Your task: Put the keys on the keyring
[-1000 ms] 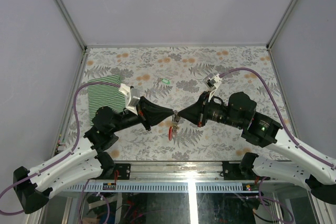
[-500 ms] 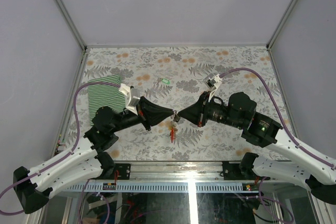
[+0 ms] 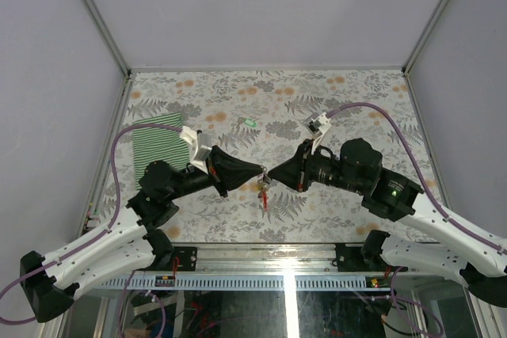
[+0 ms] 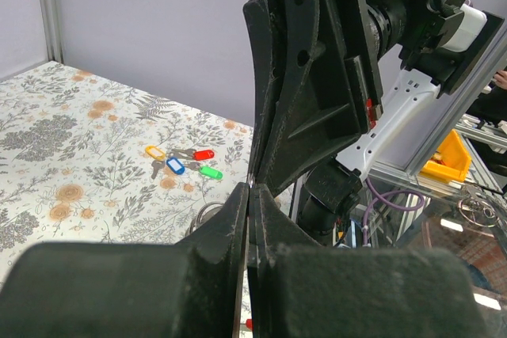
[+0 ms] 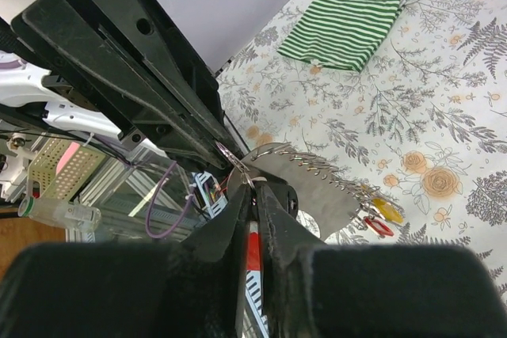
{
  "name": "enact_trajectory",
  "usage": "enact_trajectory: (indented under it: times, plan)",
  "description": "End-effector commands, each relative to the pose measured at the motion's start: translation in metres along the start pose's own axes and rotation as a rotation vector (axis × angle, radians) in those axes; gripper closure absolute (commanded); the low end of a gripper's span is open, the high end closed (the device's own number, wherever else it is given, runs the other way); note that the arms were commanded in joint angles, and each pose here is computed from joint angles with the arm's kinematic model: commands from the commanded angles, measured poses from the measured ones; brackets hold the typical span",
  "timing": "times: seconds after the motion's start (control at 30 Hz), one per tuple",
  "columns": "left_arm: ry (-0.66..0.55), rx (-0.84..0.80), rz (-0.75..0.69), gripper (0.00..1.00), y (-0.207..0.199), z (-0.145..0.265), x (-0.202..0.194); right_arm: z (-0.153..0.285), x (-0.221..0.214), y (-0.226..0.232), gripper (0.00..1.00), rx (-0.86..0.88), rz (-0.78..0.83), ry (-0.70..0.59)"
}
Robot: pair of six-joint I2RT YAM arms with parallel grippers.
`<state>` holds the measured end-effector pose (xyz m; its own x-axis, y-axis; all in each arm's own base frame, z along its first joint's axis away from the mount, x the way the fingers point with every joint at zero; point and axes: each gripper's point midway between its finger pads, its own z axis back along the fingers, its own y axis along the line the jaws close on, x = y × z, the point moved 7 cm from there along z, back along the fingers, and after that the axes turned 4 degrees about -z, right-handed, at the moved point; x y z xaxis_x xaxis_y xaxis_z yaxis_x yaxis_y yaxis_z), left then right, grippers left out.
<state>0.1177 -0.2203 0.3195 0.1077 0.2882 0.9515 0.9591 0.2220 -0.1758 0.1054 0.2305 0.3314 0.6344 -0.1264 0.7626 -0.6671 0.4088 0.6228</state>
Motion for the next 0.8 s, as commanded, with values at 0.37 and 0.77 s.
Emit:
enact_trajectory:
  times: [0.37, 0.77]
  plan:
    - [-0.098, -0.041, -0.066, 1.0, -0.009, -0.004, 0.03, 0.003, 0.012, 0.008, 0.7, 0.022, 0.085, -0.038]
    - [-0.102, -0.123, -0.074, 1.0, -0.018, -0.004, 0.036, 0.028, 0.022, 0.007, 0.54, 0.182, 0.537, -0.297]
